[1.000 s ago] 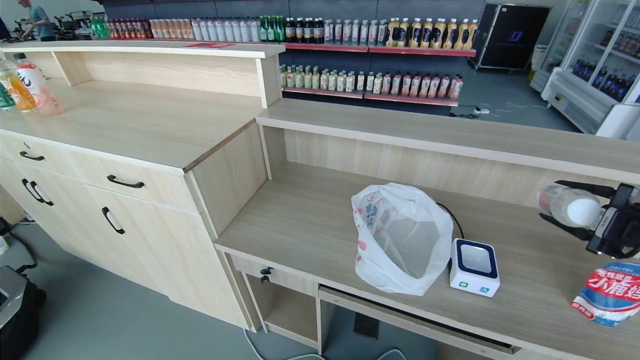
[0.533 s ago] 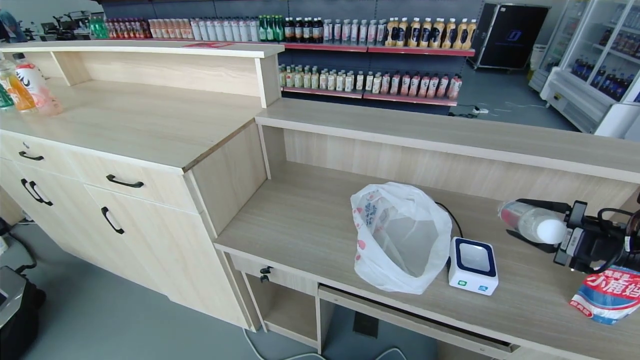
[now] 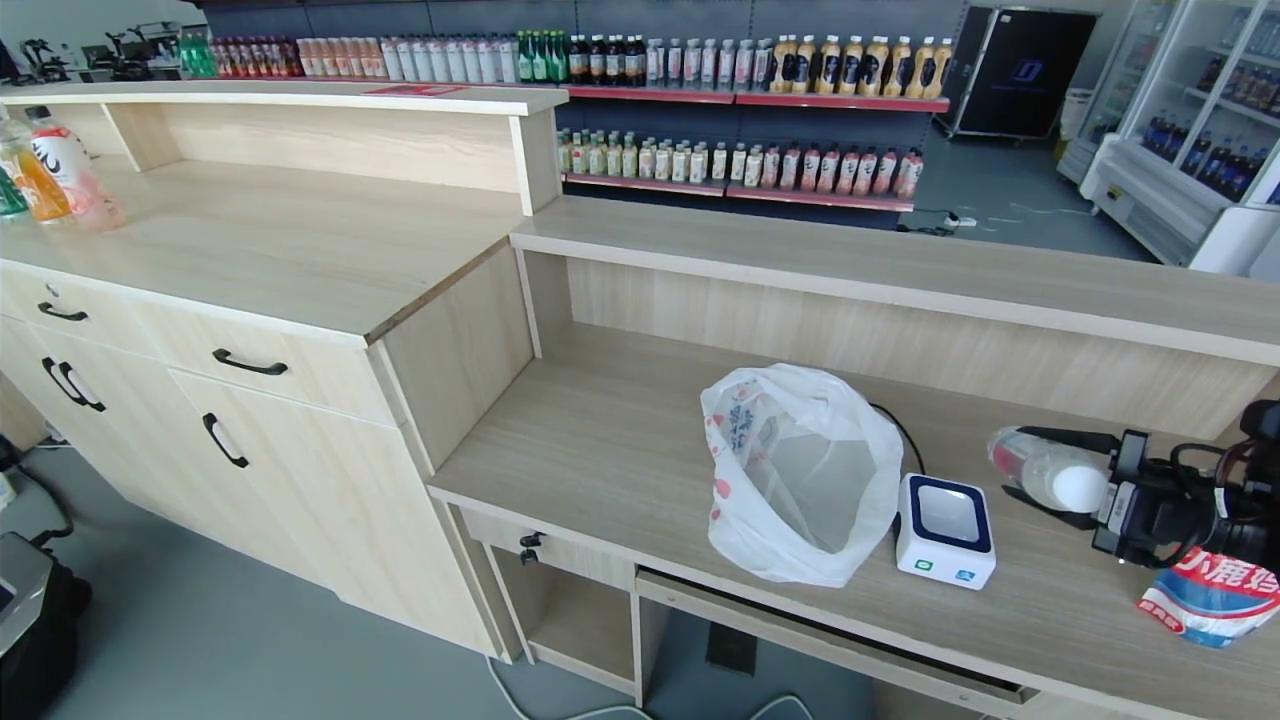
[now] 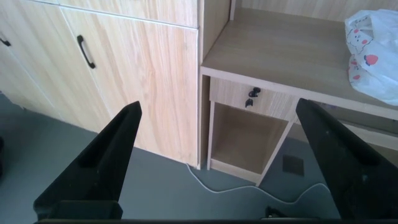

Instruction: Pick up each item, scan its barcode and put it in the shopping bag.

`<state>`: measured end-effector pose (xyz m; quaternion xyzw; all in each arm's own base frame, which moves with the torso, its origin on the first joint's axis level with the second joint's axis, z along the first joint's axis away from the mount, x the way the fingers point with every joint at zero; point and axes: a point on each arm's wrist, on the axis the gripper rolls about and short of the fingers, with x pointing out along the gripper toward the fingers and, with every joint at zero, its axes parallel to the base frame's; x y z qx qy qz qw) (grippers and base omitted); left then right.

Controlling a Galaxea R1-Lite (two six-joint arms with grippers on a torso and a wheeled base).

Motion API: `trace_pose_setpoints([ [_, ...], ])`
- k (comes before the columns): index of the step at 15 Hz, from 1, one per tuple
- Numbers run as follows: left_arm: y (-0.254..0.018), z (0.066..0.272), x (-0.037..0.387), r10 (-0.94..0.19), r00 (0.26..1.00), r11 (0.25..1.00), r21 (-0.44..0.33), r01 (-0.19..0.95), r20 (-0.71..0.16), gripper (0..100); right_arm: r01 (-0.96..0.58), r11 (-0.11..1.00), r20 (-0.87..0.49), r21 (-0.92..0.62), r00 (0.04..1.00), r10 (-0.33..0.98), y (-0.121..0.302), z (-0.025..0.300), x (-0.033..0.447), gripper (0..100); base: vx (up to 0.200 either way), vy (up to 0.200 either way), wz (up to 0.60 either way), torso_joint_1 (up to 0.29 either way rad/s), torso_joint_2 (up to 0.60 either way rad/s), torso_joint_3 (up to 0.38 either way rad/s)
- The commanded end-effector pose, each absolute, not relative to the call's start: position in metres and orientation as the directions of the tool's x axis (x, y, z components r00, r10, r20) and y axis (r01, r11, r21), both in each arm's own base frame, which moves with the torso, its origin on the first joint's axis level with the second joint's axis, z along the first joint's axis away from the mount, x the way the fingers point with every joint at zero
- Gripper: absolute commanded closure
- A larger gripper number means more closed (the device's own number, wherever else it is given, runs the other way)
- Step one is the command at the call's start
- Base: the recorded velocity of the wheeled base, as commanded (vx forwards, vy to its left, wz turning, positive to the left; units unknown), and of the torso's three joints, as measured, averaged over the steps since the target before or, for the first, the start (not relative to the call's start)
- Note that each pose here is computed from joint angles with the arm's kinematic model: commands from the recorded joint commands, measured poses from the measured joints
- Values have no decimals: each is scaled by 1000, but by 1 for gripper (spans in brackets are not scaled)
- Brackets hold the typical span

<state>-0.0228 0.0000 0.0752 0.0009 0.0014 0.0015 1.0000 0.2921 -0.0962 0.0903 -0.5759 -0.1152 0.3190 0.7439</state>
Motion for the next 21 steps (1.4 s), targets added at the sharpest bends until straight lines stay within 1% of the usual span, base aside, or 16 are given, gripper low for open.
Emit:
trace_pose_setpoints([
  [1,0,75,-23,3,1000,1000,2,-3,-3,0,-354,137,-206,-925,773,600,-99,84,293,100,0,0,0,0,0,0],
  [6,0,75,-23,3,1000,1000,2,-3,-3,0,-386,150,-224,-910,763,607,-101,71,300,100,0,0,0,0,0,0],
  [9,0,75,-23,3,1000,1000,2,-3,-2,0,-380,143,-216,-914,753,622,-98,71,310,100,0,0,0,0,0,0],
  [21,0,75,-23,3,1000,1000,2,-3,-2,0,-405,138,-226,-904,725,651,-91,57,324,100,0,0,0,0,0,0],
])
